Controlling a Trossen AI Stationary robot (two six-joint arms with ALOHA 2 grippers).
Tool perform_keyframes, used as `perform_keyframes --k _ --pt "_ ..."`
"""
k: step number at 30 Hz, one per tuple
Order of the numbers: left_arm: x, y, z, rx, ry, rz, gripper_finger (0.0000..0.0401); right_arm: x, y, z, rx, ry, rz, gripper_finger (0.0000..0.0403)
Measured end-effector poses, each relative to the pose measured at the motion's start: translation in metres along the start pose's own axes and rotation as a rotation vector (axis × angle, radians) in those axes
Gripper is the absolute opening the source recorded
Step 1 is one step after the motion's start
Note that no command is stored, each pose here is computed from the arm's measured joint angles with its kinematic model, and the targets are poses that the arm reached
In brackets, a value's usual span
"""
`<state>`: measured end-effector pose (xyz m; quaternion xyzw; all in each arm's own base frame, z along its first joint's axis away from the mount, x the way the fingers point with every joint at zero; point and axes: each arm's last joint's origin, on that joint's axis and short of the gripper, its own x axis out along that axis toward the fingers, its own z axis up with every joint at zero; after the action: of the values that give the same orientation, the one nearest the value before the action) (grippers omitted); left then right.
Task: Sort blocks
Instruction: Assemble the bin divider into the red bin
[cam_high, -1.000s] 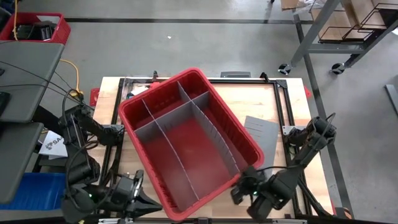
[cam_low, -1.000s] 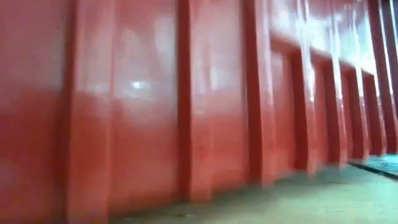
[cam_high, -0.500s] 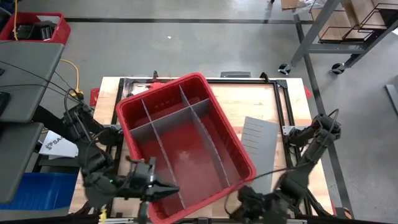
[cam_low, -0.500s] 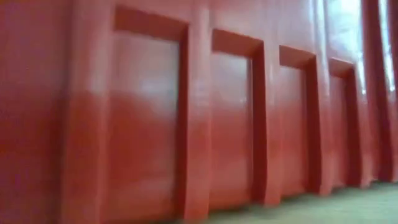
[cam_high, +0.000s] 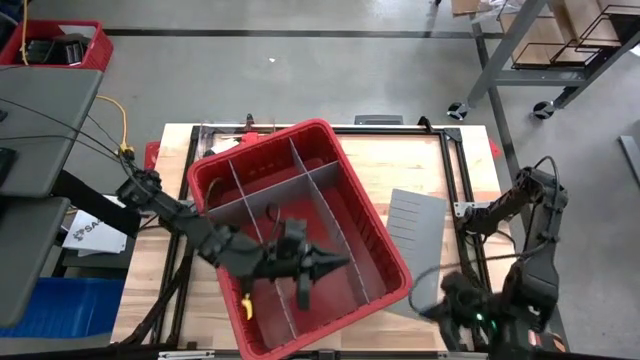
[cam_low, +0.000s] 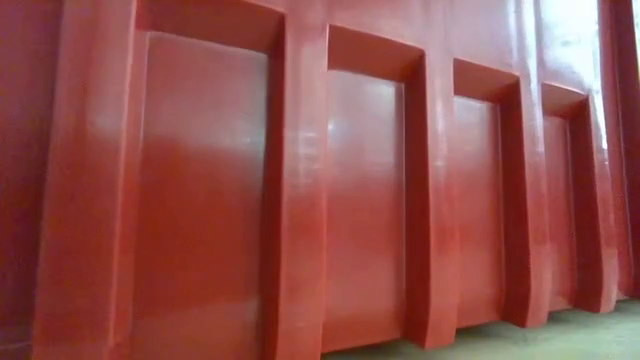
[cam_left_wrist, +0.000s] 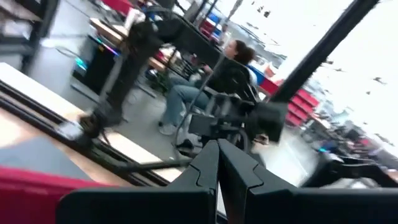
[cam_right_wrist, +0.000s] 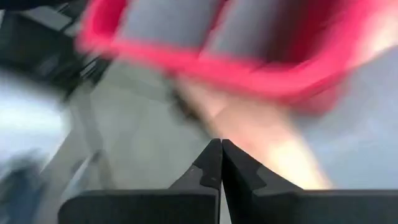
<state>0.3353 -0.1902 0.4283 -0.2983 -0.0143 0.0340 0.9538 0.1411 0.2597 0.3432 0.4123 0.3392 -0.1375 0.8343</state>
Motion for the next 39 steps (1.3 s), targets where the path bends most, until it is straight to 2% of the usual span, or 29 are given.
perform_keyframes --k 4,6,11,14,18,21,25,30,34,37,39 --pt "-0.001 0.007 0.016 0.035 -0.034 0.016 0.0 0.0 -0.028 0.021 0.083 -0.11 -0.265 0.0" --pt "-0.003 0.009 0.024 0.053 -0.052 0.019 0.0 0.003 -0.036 0.032 0.07 -0.163 -0.371 0.0" --pt "-0.006 0.012 0.033 0.118 -0.095 0.081 0.0 0.027 -0.04 0.069 0.118 -0.236 -0.489 0.0" --pt "-0.009 0.017 0.044 0.179 -0.149 0.163 0.0 0.046 -0.049 0.095 0.16 -0.2 -0.616 0.0" --pt "-0.013 0.029 0.069 0.276 -0.199 0.218 0.0 0.06 -0.065 0.143 0.067 -0.003 -0.735 0.0" --pt "-0.017 0.042 0.092 0.321 -0.194 0.148 0.0 0.047 -0.087 0.19 0.046 0.078 -0.738 0.0" --pt "-0.03 0.063 0.124 0.326 -0.143 0.049 0.0 0.015 -0.132 0.247 0.145 0.145 -0.693 0.0" --pt "-0.037 0.094 0.131 0.369 0.037 0.135 0.0 -0.019 -0.191 0.292 0.197 0.213 -0.617 0.0" --pt "-0.034 0.109 0.122 0.34 0.181 0.179 0.0 -0.008 -0.239 0.307 0.261 0.304 -0.534 0.0" --pt "-0.026 0.114 0.113 0.336 0.236 0.185 0.0 0.021 -0.28 0.309 0.328 0.318 -0.506 0.0" --pt "-0.019 0.115 0.109 0.323 0.249 0.185 0.0 0.044 -0.303 0.304 0.324 0.335 -0.435 0.0"
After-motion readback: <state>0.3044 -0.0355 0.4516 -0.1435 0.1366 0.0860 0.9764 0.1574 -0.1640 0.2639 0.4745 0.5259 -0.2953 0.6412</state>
